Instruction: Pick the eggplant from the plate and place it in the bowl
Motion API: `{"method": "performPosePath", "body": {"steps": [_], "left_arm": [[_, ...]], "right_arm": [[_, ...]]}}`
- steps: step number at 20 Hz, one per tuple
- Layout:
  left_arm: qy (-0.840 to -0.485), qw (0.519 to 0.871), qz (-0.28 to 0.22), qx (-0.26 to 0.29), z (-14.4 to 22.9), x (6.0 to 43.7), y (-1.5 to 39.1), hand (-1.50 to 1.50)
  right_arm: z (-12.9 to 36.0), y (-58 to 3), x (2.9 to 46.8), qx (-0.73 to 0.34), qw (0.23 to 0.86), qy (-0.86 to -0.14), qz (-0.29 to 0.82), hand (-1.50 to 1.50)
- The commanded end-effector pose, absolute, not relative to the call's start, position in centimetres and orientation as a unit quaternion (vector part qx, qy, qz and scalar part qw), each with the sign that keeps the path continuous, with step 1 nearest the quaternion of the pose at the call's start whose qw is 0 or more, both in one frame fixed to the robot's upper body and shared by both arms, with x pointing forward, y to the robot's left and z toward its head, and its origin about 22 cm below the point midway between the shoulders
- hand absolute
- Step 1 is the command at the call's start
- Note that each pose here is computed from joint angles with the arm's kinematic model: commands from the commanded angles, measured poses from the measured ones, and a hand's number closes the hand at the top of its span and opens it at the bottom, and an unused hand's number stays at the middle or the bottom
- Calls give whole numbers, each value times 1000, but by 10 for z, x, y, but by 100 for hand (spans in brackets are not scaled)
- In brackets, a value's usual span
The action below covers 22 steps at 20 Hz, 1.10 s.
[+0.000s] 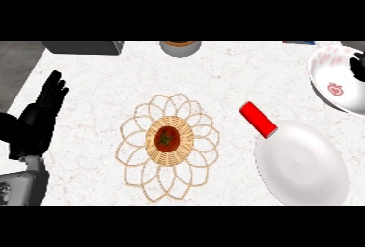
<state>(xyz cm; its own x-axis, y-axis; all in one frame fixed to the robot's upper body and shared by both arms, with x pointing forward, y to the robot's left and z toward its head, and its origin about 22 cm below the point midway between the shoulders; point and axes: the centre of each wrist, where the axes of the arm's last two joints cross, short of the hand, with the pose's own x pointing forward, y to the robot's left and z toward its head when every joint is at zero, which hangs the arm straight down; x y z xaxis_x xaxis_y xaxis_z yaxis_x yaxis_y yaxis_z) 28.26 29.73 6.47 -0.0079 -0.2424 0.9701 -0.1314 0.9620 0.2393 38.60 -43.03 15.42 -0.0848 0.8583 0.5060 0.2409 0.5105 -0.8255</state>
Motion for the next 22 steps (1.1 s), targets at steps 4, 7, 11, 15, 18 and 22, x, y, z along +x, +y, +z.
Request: {"method": "performPosePath", "body": {"steps": [4,7,11,15,18,22], "left_arm": [[-713,688,-44,127,69,293,279,0],[-719,681,-60,127,68,292,291,0],[-714,689,-58,116,60,290,287,0],[-725,676,-62,115,70,290,288,0],[-720,681,-55,119,68,287,284,0],[-713,689,-48,120,60,288,289,0]], "right_arm": [[136,-448,392,-412,546,-674,279,150],[127,-465,377,-477,572,-551,377,150],[118,-479,370,-419,656,-543,316,-150],[116,-483,367,-380,657,-557,338,-150],[111,-481,367,-320,659,-618,286,-150],[133,-496,364,-245,643,-711,146,-150]]}}
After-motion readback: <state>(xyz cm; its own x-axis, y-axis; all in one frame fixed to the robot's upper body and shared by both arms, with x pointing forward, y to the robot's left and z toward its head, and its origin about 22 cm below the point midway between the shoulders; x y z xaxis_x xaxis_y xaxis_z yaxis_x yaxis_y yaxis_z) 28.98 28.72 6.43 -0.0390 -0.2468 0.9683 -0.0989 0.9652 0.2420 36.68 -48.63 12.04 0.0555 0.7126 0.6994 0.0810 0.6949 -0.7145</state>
